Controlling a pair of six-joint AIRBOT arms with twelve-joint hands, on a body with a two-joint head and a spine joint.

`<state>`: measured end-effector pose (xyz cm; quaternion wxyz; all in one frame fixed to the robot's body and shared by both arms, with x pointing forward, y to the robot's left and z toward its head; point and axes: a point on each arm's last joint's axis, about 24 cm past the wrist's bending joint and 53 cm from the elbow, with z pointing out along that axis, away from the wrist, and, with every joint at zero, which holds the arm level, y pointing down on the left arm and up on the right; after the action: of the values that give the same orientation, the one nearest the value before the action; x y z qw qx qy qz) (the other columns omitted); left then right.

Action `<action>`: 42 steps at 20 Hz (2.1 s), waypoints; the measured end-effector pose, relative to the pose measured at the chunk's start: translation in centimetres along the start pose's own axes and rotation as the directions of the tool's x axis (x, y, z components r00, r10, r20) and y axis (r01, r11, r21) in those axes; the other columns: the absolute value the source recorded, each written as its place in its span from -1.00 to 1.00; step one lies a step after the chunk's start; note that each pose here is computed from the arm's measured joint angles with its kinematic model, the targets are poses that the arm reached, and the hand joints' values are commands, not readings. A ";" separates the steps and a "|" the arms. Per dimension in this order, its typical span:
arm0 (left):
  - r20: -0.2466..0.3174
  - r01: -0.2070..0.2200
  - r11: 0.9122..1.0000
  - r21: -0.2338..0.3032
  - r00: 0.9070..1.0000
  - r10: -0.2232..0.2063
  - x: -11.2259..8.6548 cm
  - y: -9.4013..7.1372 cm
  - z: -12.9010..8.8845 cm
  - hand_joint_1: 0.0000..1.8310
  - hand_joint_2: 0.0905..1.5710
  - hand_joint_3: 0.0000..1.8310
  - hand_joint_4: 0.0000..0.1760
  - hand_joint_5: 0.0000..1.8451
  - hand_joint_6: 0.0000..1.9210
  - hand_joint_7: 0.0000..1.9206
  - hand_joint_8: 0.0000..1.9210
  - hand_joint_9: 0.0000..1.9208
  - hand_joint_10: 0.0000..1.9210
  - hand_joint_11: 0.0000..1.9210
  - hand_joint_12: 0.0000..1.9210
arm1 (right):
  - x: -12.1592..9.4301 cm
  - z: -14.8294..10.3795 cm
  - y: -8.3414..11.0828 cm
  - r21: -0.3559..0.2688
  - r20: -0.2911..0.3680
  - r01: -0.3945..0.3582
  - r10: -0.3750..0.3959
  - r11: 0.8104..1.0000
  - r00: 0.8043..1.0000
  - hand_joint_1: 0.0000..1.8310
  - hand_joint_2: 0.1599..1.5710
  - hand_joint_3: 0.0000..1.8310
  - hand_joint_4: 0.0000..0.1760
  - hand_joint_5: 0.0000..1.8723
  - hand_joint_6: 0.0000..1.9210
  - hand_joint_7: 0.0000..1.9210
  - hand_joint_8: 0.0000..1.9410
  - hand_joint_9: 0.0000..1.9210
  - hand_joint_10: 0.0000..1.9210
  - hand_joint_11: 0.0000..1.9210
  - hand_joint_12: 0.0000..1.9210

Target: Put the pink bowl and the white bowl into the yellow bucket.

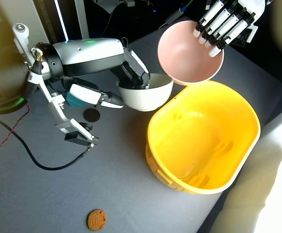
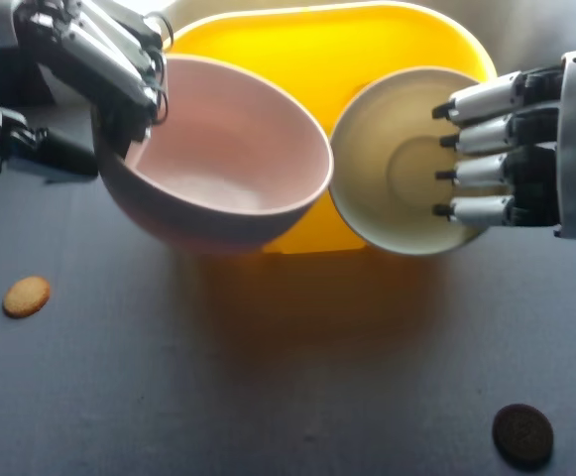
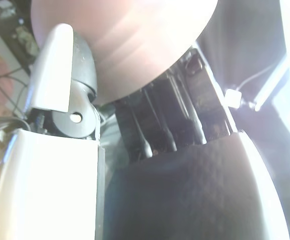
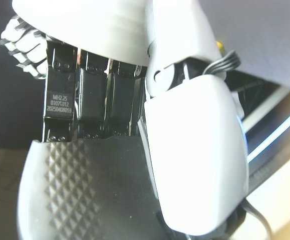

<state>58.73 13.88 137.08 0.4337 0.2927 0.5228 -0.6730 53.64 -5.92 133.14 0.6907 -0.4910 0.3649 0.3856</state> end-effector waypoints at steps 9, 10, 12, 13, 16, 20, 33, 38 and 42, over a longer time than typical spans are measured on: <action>0.031 -0.036 0.999 -0.038 0.999 0.037 -1.9 2.9 1.6 0.49 0.44 -1.00 -1.00 -0.11 0.30 0.00 0.08 -0.18 0.29 -0.45 0.05 | -0.4 0.0 -2.7 0.123 0.027 0.132 -0.137 0.983 0.990 0.52 0.26 -1.00 -1.00 0.12 -0.12 0.15 -0.23 0.13 -0.05 -0.04 0.07; 0.031 -0.041 0.998 -0.045 0.999 0.043 -2.0 3.3 1.7 0.49 0.43 -1.00 -1.00 -0.09 0.26 0.03 0.04 -0.15 0.27 -0.45 0.07 | -0.4 0.0 -2.6 0.122 0.026 0.133 -0.137 0.984 0.990 0.52 0.25 -1.00 -1.00 0.13 -0.14 0.16 -0.25 0.15 -0.08 -0.01 0.04; 0.032 -0.048 0.997 -0.061 0.998 0.050 -2.1 4.3 2.2 0.49 0.43 -1.00 -1.00 -0.10 0.28 0.02 0.06 -0.17 0.27 -0.45 0.06 | -0.3 0.0 -2.7 0.128 0.027 0.126 -0.130 0.984 0.991 0.52 0.28 -1.00 -1.00 0.09 -0.10 0.12 -0.18 0.07 0.04 -0.09 0.10; 0.030 -0.046 0.997 -0.063 0.998 0.048 -2.1 4.8 2.6 0.48 0.44 -1.00 -1.00 -0.13 0.33 0.01 0.07 -0.19 0.30 -0.46 0.06 | -0.4 0.0 -2.7 0.128 0.030 0.124 -0.129 0.984 0.991 0.52 0.28 -1.00 -1.00 0.10 -0.12 0.13 -0.19 0.09 0.02 -0.07 0.09; 0.016 -0.046 0.996 -0.080 0.999 0.047 -1.7 6.5 3.7 0.50 0.39 -1.00 -1.00 -0.04 0.15 0.08 0.06 -0.09 0.12 -0.36 -0.01 | -0.5 0.1 -2.8 0.139 0.047 0.121 -0.128 0.983 0.991 0.52 0.25 -1.00 -1.00 0.14 -0.20 0.16 -0.22 0.13 -0.03 -0.04 0.09; 0.032 -0.056 0.992 -0.111 0.998 0.060 -2.6 8.3 4.1 0.50 0.40 -1.00 -1.00 -0.03 0.09 0.04 0.17 -0.10 0.14 -0.34 -0.02 | -0.4 0.0 -2.9 0.155 0.060 0.090 -0.101 0.984 0.993 0.53 0.23 -1.00 -1.00 0.19 -0.29 0.19 -0.26 0.18 -0.11 -0.02 0.08; 0.037 -0.067 0.988 -0.138 0.997 0.073 -3.3 9.8 3.9 0.50 0.38 -1.00 -1.00 0.01 0.07 0.08 0.10 -0.10 0.09 -0.36 -0.02 | 3.4 -1.4 -10.9 0.376 0.109 -0.187 0.157 0.907 0.982 0.52 0.25 -1.00 -1.00 0.13 -0.17 0.16 -0.21 0.16 -0.10 -0.03 0.07; 0.041 -0.077 0.986 -0.149 0.996 0.084 -3.7 10.0 3.8 0.48 0.45 -1.00 -1.00 -0.17 0.38 0.00 0.11 -0.18 0.27 -0.44 0.05 | 3.7 -2.2 -12.9 0.422 0.121 -0.223 0.189 0.879 0.974 0.52 0.25 -1.00 -1.00 0.14 -0.17 0.18 -0.24 0.13 -0.08 -0.02 0.03; 0.029 -0.079 0.987 -0.139 0.996 0.084 -3.5 9.8 4.2 0.49 0.44 -1.00 -1.00 -0.13 0.33 0.01 0.06 -0.17 0.27 -0.47 0.06 | 3.7 -1.6 -12.8 0.412 0.121 -0.223 0.189 0.884 0.974 0.52 0.26 -1.00 -1.00 0.13 -0.15 0.19 -0.27 0.11 -0.05 -0.04 0.03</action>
<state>69.28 10.07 136.82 0.4889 0.2715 0.5481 -0.6219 66.46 -9.61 134.57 0.7492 -0.2728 0.4627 0.3874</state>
